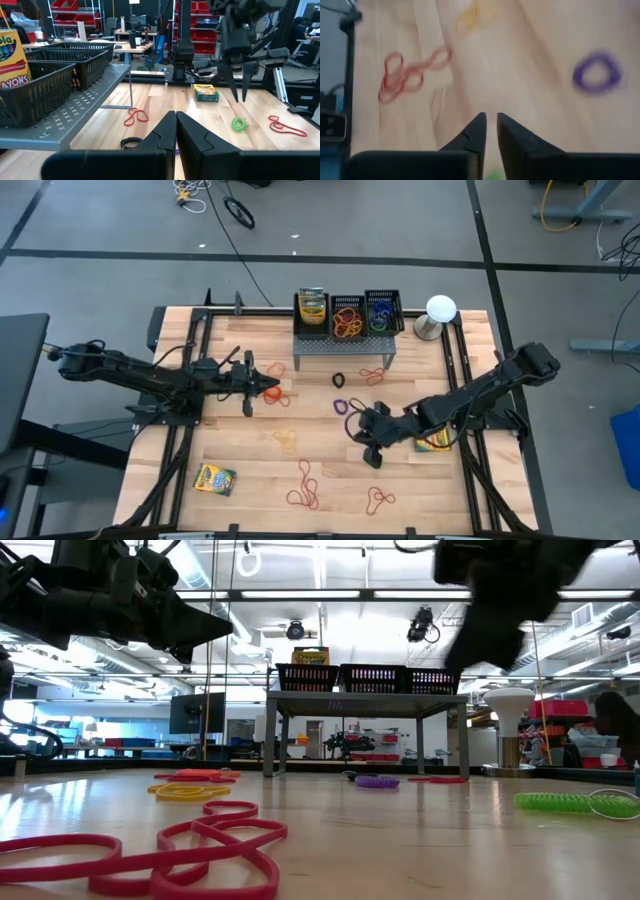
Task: Sort rubber bands into baskets
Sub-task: Put the green spring rubberband into the right black basket on the shelf
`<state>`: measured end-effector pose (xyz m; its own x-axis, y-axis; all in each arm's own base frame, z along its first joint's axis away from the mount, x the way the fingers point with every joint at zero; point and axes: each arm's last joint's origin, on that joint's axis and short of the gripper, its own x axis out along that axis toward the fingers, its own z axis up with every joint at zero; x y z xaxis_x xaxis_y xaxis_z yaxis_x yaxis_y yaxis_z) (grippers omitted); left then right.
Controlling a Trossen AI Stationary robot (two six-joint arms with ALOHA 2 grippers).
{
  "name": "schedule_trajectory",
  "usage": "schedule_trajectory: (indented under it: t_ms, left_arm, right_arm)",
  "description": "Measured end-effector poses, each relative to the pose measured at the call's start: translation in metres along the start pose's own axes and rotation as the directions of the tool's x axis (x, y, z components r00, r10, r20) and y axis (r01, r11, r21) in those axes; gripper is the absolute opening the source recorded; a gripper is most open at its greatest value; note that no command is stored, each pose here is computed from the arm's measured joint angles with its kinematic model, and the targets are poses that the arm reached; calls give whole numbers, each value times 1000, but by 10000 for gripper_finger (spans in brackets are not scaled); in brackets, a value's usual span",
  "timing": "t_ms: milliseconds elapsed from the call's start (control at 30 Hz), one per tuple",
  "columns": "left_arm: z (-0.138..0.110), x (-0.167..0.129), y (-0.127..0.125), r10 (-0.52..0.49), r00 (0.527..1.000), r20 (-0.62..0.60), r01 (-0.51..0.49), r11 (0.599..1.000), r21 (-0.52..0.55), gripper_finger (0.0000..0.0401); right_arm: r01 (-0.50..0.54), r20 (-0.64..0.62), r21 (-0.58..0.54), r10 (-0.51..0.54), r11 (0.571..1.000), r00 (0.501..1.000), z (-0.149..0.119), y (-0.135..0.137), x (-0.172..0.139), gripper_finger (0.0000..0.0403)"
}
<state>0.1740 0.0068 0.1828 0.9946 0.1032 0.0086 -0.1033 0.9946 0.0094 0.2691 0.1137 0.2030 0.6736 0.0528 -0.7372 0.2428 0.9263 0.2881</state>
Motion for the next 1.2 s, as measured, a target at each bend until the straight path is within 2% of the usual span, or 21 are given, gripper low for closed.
schedule_trajectory:
  t_ms: [133,233,300,400,500,667,800,900,1000,1200]
  left_arm:
    - [0,0,0,0,1000,0,0,1000,0,16]
    - [0,0,0,1,1000,1,-1,1000,0,16]
    - [0,0,0,0,1000,1,0,1000,0,16]
    - [0,0,0,0,1000,1,0,1000,0,16]
    - [0,0,0,0,1000,2,0,1000,0,16]
    - [0,0,0,1,1000,3,-1,1000,0,16]
    - [0,0,0,0,1000,3,0,1000,0,16]
    - [0,0,0,1,1000,1,-1,1000,0,16]
    - [0,0,0,0,1000,1,0,1000,0,16]
    - [0,0,0,1,1000,3,-1,1000,0,16]
  right_arm:
    - [10,-88,99,-1,995,996,-22,12,9,84]
    - [-57,-145,158,81,986,986,-35,25,27,100]
    - [-45,-207,180,83,983,975,-46,29,38,110]
    - [41,-299,170,12,985,954,-52,33,46,129]
    - [138,-375,111,-87,984,923,-48,38,46,153]
    - [230,-381,12,-208,973,901,-33,46,49,192]
    - [323,-444,-45,-309,945,841,-33,40,61,209]
    - [355,-487,-56,-336,933,806,-36,35,70,212]
    - [345,-513,-27,-309,938,801,-34,33,73,206]
    - [331,-525,-24,-294,943,799,-33,33,74,136]
